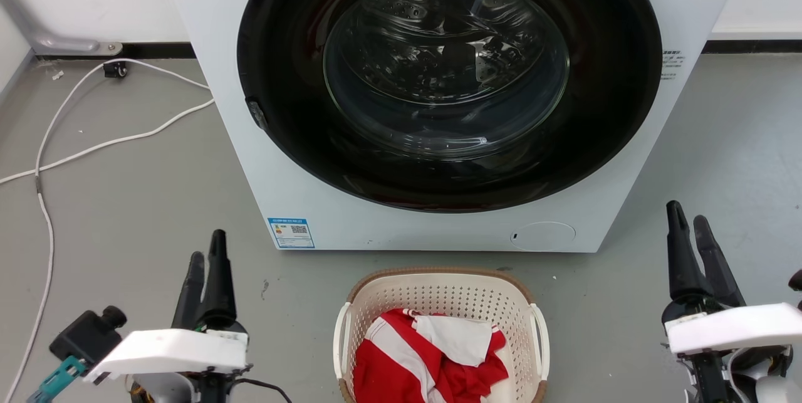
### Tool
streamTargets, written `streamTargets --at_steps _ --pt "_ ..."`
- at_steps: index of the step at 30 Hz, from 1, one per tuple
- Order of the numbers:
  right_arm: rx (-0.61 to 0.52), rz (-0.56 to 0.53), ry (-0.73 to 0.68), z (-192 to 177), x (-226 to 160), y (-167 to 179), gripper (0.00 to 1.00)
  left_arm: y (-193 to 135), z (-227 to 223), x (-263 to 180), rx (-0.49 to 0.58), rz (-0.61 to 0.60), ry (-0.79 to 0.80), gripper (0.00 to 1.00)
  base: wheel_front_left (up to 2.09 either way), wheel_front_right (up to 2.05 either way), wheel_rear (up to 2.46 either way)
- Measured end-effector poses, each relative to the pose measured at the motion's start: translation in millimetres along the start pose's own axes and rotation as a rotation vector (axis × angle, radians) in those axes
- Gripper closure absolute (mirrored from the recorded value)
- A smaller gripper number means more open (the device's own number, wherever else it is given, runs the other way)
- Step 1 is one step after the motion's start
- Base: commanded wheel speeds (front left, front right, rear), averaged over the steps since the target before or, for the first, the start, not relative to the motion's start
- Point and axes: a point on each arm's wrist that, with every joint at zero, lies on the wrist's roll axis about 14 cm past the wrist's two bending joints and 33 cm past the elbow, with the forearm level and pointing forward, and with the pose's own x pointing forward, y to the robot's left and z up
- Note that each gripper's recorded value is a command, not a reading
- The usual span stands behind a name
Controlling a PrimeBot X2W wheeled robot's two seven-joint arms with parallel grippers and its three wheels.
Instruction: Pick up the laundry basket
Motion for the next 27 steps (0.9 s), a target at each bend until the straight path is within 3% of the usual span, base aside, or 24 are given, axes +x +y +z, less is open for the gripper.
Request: streamTargets --at_steps 10,17,19,27 --pt "-0.223 0.057 -0.007 -1 1 15 0.0 -42 -21 -2 0.287 -0.148 0.022 0.0 0.0 0.0 0.0" --pt "-0.319 0.068 -0.003 -4 -3 15 0.0 -48 -34 -8 0.426 -0.179 0.046 0.0 0.0 0.0 0.0" --pt "-0.391 0.062 0.034 -16 -8 9 0.0 -50 -41 -11 0.526 -0.186 0.053 0.0 0.0 0.0 0.0" --pt "-0.48 0.061 0.059 -25 -11 4 0.0 -55 -49 -16 0.651 -0.204 0.048 0.0 0.0 0.0 0.0"
